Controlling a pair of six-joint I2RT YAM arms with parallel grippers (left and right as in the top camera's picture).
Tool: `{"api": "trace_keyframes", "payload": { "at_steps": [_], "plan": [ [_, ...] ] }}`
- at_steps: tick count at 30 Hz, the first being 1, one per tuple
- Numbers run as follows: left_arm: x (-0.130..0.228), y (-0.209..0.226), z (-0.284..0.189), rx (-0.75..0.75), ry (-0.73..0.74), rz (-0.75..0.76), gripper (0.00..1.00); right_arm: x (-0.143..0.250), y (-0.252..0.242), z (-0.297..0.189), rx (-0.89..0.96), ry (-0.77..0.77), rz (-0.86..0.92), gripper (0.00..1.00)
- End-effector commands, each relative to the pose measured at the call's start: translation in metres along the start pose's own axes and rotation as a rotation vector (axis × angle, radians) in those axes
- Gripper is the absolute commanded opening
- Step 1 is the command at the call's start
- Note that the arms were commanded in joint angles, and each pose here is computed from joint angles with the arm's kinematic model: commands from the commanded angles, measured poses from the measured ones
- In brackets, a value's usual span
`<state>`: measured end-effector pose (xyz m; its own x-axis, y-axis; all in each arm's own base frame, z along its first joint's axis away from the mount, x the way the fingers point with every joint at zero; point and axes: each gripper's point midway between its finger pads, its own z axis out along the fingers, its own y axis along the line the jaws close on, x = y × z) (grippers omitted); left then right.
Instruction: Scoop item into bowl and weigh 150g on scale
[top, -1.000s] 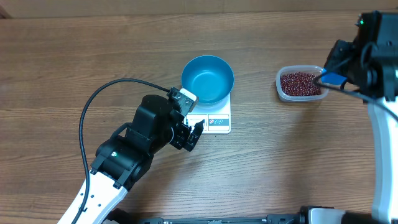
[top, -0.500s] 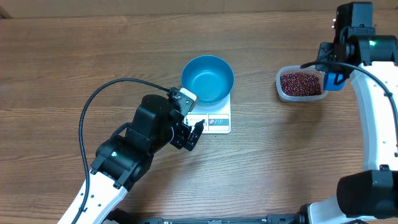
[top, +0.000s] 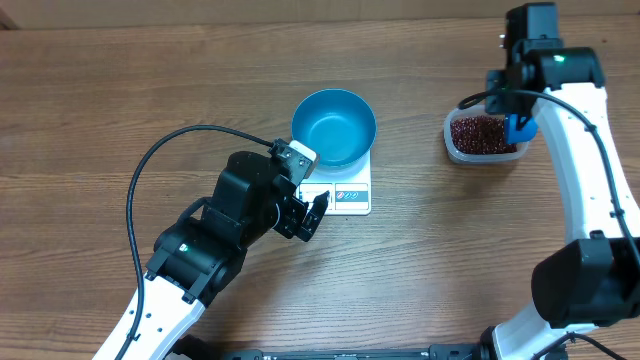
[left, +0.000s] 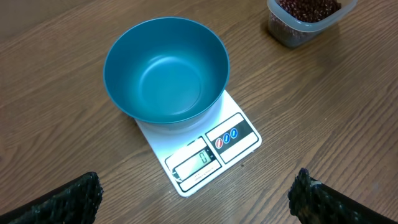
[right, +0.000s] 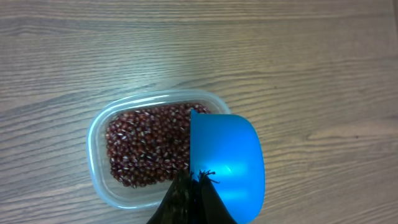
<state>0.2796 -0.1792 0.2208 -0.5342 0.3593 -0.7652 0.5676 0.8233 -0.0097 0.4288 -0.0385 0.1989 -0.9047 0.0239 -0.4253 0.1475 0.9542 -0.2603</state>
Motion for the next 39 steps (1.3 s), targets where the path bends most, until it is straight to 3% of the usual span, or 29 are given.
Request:
{"api": "trace_keyframes", "payload": {
  "at_steps": [1, 39],
  "plan": [
    [0.002, -0.002, 0.002, 0.014, 0.005, -0.011, 0.99, -0.014, -0.001, -0.008, 0.057, -0.046, -0.031, 0.04],
    [-0.001, -0.002, 0.002, 0.013, -0.006, -0.010, 1.00, -0.002, 0.020, 0.046, 0.114, 0.062, -0.101, 0.04]
  ]
}}
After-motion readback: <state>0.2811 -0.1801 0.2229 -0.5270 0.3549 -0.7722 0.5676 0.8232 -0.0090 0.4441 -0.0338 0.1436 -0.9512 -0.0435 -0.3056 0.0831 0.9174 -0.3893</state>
